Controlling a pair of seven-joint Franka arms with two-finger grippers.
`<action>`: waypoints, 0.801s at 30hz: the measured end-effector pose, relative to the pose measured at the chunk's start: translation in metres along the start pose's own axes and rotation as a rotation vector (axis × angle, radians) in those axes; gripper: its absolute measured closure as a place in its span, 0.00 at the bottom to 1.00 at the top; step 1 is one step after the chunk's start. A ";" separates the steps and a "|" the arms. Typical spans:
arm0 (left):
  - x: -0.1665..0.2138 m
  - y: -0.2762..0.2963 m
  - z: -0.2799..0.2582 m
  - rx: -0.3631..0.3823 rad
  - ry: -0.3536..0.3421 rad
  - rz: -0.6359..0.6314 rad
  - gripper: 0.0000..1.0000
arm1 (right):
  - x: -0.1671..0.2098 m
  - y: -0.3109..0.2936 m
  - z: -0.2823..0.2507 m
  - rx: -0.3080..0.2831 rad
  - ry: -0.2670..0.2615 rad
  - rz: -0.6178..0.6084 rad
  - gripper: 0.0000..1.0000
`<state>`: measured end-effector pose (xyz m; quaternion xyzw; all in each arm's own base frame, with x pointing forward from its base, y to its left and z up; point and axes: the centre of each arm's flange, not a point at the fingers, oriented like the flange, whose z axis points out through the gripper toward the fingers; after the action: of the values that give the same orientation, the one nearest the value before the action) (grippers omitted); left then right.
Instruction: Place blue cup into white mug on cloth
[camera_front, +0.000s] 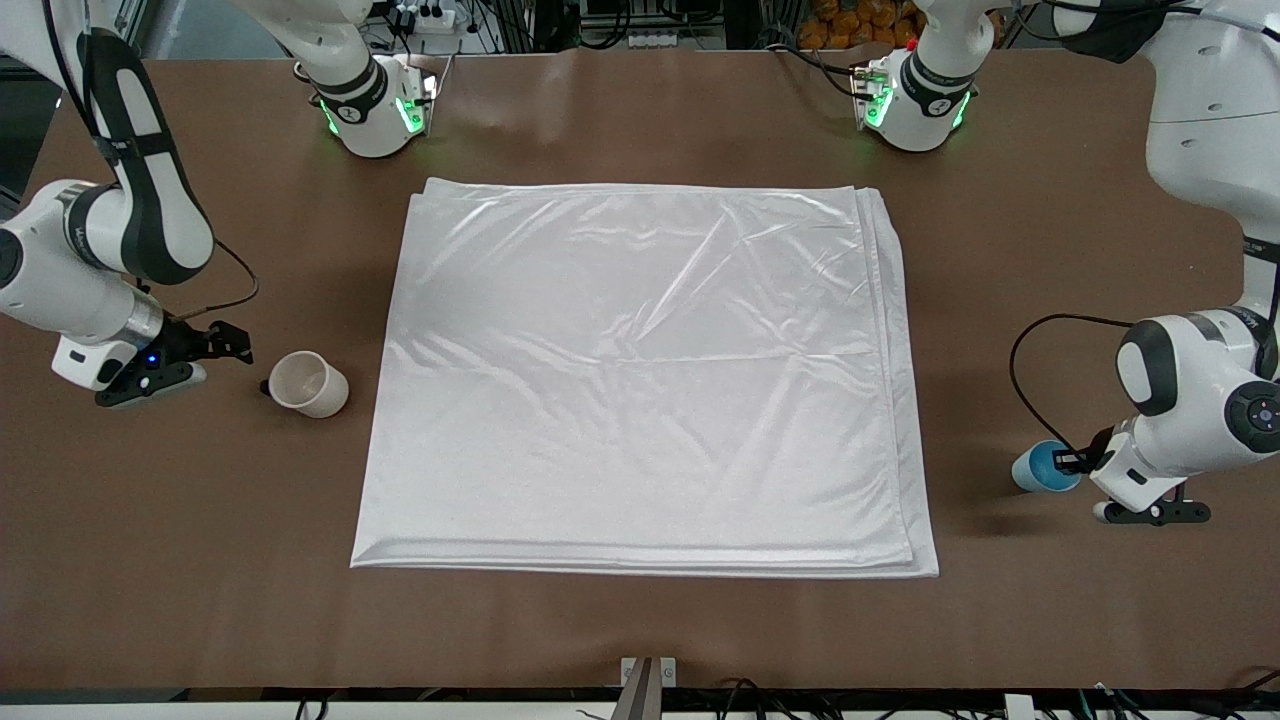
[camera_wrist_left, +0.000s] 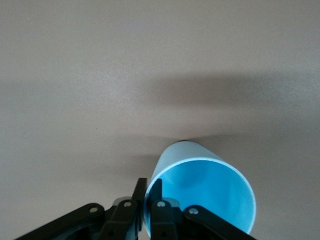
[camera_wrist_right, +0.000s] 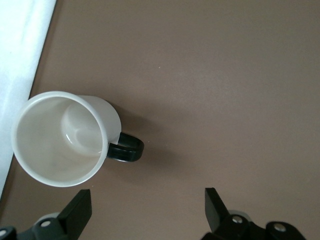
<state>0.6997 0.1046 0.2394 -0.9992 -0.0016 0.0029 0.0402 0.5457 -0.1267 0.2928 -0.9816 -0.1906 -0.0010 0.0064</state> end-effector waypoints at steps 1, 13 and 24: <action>0.000 0.000 -0.001 0.000 0.002 0.000 0.93 | 0.000 0.000 0.000 0.000 0.000 -0.019 0.00; 0.004 -0.001 -0.011 0.003 0.020 -0.001 0.96 | -0.001 0.000 0.010 0.011 -0.012 -0.201 0.00; 0.005 -0.004 -0.021 0.004 0.034 -0.005 0.96 | 0.002 0.002 0.034 0.008 -0.006 -0.442 0.00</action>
<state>0.7049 0.1070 0.2602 -0.9990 -0.0034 -0.0144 0.0424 0.5481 -0.1272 0.2591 -0.9160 -0.4011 0.0013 0.0091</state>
